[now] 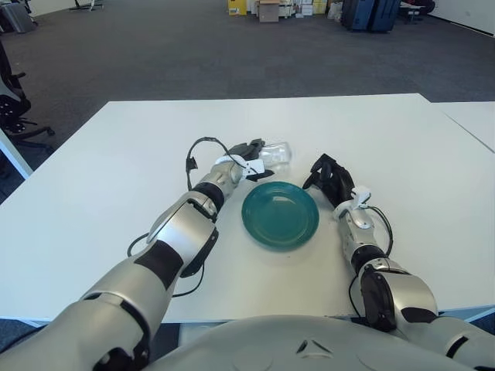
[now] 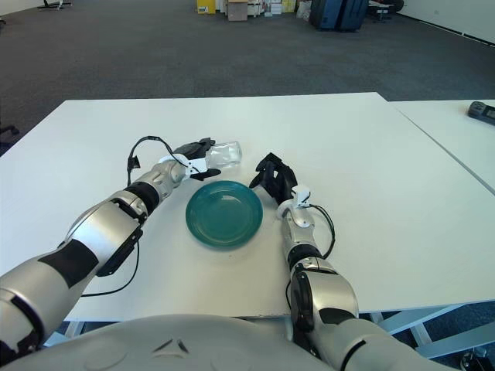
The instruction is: Put the bottle into the plate.
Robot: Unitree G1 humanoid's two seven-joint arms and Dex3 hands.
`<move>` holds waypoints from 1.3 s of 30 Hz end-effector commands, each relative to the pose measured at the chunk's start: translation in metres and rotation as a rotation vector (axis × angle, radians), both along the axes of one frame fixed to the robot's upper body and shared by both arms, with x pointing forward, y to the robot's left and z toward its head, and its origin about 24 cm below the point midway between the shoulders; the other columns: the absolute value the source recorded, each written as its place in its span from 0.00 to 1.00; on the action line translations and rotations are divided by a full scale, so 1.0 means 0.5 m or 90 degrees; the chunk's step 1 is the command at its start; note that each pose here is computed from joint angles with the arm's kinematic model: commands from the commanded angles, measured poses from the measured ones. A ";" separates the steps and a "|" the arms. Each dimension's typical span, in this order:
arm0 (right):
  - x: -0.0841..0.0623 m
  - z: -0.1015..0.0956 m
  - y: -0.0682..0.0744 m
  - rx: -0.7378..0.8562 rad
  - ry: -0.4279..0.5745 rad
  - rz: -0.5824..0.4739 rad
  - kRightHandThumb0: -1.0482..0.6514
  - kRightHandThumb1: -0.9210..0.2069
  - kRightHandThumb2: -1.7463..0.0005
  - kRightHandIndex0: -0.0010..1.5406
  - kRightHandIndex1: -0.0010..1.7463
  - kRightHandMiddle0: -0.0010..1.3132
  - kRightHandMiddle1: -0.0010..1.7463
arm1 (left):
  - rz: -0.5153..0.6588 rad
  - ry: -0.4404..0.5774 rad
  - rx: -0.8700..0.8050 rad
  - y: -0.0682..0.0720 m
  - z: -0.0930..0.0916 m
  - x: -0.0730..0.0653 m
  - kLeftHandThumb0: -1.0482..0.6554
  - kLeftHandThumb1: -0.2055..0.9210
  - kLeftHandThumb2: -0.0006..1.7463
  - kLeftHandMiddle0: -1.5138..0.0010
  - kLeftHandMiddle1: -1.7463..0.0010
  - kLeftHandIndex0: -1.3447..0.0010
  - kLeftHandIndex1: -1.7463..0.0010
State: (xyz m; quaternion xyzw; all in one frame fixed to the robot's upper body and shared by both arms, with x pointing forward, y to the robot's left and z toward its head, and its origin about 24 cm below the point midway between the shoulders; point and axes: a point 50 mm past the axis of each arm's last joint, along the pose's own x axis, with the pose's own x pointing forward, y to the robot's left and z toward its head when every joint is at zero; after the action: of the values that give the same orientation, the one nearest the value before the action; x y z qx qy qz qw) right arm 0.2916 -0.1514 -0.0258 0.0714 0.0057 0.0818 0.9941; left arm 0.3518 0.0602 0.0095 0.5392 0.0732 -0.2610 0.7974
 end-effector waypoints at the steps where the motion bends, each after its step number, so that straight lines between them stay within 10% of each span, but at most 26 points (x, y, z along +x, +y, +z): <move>1: -0.011 -0.013 0.004 0.022 0.016 -0.002 0.17 0.00 0.53 0.62 0.90 0.54 0.99 | -0.001 -0.010 0.045 0.021 -0.007 0.000 0.00 1.00 0.26 0.72 0.98 1.00 0.64; 4: -0.012 -0.012 0.005 0.029 0.011 -0.002 0.17 0.00 0.53 0.62 0.90 0.54 0.99 | -0.018 -0.029 0.083 0.027 -0.006 0.002 0.00 1.00 0.26 0.67 0.93 1.00 0.47; 10: -0.014 -0.009 0.006 0.025 -0.003 -0.008 0.16 0.00 0.52 0.60 0.91 0.52 0.98 | -0.062 -0.073 0.141 0.026 0.014 0.014 0.04 1.00 0.17 0.78 0.21 1.00 0.18; 13: -0.014 -0.008 0.006 0.023 -0.005 -0.012 0.16 0.00 0.52 0.59 0.91 0.52 0.98 | -0.077 -0.087 0.172 0.028 0.008 0.011 0.06 1.00 0.13 0.77 0.07 1.00 0.12; 25: -0.012 -0.005 0.006 0.009 -0.010 -0.032 0.16 0.00 0.51 0.57 0.90 0.51 0.93 | -0.100 -0.112 0.215 0.030 0.014 0.015 0.15 0.96 0.05 0.49 0.00 0.97 0.00; 39: -0.013 -0.003 0.007 -0.003 -0.015 -0.029 0.14 0.00 0.50 0.59 0.89 0.49 0.88 | -0.092 -0.121 0.222 0.035 0.018 0.018 0.25 0.97 0.05 0.43 0.00 0.83 0.00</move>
State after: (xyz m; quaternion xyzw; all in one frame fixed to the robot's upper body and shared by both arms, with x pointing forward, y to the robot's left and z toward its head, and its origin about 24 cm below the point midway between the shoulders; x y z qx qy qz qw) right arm 0.2886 -0.1493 -0.0246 0.0693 -0.0112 0.0594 0.9958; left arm 0.3524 0.0733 0.0072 0.6823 0.0116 -0.2677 0.6802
